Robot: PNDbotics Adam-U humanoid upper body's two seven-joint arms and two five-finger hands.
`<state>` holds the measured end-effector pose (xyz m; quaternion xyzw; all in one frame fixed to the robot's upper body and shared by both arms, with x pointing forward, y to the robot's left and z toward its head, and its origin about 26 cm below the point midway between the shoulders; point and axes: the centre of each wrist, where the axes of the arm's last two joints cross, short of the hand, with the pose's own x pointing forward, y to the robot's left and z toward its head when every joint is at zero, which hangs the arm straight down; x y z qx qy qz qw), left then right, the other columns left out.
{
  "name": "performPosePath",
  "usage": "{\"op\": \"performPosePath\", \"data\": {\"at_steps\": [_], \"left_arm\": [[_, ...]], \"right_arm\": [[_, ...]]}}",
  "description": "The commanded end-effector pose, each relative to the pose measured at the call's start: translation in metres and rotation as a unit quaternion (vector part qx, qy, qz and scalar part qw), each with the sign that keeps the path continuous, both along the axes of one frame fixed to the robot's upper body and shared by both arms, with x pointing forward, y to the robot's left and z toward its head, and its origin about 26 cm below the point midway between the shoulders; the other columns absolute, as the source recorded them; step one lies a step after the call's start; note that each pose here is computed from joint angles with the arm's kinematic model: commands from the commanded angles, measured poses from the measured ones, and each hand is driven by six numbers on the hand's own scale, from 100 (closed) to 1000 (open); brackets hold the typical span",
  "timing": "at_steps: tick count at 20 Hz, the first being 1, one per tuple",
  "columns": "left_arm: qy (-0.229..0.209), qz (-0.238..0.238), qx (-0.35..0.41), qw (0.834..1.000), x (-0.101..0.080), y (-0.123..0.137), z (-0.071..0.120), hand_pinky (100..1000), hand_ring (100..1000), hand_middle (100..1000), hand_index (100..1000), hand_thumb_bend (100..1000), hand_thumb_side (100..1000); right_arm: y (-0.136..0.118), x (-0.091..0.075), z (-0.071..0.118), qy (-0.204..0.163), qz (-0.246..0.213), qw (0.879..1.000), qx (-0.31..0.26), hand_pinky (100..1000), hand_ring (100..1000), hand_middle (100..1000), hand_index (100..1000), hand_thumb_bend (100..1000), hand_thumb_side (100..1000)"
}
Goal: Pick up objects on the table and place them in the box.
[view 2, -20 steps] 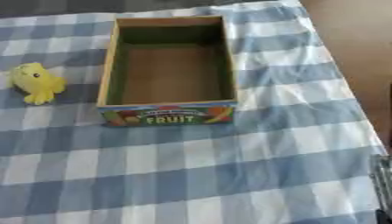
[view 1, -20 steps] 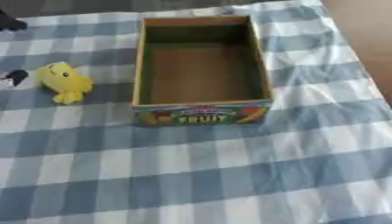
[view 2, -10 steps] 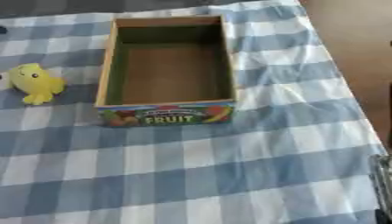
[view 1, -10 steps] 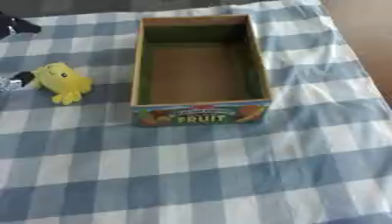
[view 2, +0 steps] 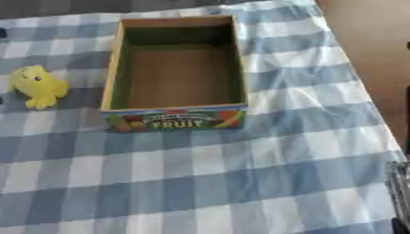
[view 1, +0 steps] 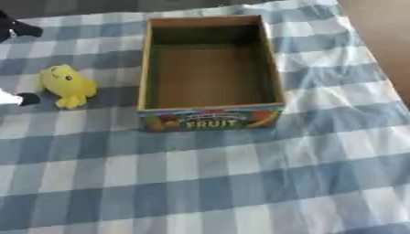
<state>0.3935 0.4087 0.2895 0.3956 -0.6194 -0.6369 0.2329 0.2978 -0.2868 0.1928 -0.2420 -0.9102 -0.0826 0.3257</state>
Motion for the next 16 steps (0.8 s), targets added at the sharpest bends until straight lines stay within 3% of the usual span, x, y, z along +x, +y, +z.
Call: {"op": "performPosePath", "data": {"at_steps": [1, 2, 5, 7, 8, 10, 13, 16], "left_arm": [[0.058, -0.053, 0.171, 0.982, -0.01, 0.008, 0.02, 895, 887, 861, 998, 487, 325], [0.06, -0.052, 0.173, 0.982, -0.01, 0.008, 0.02, 897, 886, 860, 997, 460, 274], [0.063, -0.043, 0.183, 0.98, -0.012, 0.01, 0.022, 905, 887, 850, 995, 479, 268], [0.06, -0.032, 0.188, 0.98, -0.014, 0.014, 0.023, 907, 886, 842, 992, 531, 352], [0.058, -0.028, 0.188, 0.98, -0.015, 0.016, 0.022, 904, 885, 841, 992, 574, 470], [0.055, -0.02, 0.182, 0.982, -0.015, 0.022, 0.019, 905, 885, 838, 992, 622, 529], [0.052, -0.007, 0.18, 0.982, -0.018, 0.031, 0.013, 901, 885, 844, 995, 609, 538], [0.048, -0.006, 0.176, 0.983, -0.017, 0.034, 0.007, 902, 887, 847, 998, 575, 486]], "right_arm": [[-0.001, -0.002, 0.008, -0.013, 0.004, 1.0, -0.008, 1000, 896, 565, 841, 100, 723], [0.0, -0.002, 0.009, -0.013, 0.004, 1.0, -0.008, 1000, 896, 565, 841, 100, 723], [-0.001, -0.002, 0.008, -0.013, 0.004, 1.0, -0.008, 1000, 897, 564, 841, 100, 724], [-0.001, -0.002, 0.008, -0.012, 0.004, 1.0, -0.008, 1000, 897, 564, 841, 100, 724], [-0.001, -0.002, 0.008, -0.012, 0.004, 1.0, -0.008, 1000, 897, 564, 841, 100, 725], [-0.001, -0.002, 0.008, -0.012, 0.003, 1.0, -0.008, 1000, 897, 564, 841, 100, 725], [-0.001, -0.002, 0.008, -0.012, 0.002, 1.0, -0.008, 1000, 898, 564, 842, 100, 726], [-0.001, -0.002, 0.008, -0.012, 0.003, 1.0, -0.008, 1000, 898, 564, 842, 100, 727]]}}
